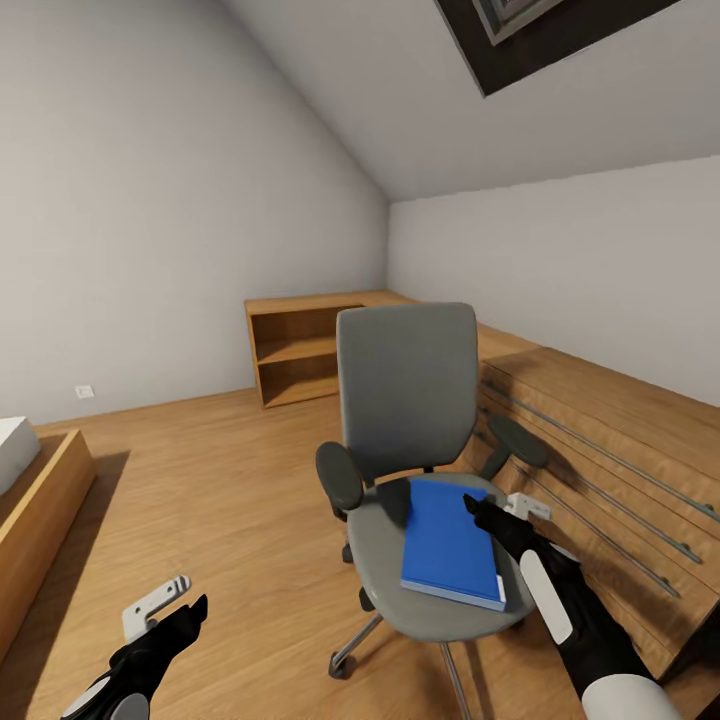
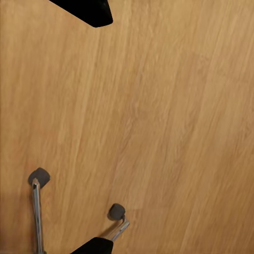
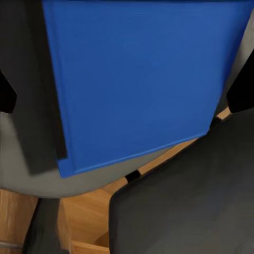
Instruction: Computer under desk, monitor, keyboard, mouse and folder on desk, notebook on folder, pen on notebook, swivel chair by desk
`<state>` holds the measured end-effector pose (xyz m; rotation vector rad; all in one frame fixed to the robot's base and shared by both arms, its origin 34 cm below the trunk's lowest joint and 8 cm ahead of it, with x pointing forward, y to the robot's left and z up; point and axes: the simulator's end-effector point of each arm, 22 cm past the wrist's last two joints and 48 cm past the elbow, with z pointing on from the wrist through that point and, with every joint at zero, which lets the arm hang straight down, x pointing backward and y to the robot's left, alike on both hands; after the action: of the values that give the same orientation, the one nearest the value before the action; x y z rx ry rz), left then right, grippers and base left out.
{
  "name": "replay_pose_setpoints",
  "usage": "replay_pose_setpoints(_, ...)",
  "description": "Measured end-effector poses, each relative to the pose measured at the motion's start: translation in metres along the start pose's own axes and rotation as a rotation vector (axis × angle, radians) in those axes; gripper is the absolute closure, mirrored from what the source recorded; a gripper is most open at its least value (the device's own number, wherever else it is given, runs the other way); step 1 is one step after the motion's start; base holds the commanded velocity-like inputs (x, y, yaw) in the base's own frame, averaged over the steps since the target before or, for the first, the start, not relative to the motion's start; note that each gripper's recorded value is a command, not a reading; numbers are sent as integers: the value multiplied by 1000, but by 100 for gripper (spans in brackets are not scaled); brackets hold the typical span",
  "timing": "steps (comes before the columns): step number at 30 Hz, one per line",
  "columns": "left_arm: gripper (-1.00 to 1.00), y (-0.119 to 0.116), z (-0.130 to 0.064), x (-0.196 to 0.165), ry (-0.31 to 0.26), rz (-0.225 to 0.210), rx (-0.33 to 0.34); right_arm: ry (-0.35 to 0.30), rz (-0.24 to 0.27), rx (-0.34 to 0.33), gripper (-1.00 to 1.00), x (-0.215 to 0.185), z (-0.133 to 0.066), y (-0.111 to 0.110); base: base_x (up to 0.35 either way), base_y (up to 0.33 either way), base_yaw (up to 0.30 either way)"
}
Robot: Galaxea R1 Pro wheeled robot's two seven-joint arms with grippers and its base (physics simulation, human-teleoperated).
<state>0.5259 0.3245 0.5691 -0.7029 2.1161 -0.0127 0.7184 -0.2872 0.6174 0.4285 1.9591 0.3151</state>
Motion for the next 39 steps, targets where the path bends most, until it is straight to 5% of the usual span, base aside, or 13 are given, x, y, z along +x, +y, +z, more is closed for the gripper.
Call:
replay_pose_setpoints(12,-100,-4,-1,1,1,3,11,12,-91,16,-100,6,1,3,118,0,0)
replay_pose_setpoints(39,-100,1,7,16,1,1,12,49,-100,63,-100,37,6,-20,38,0,0)
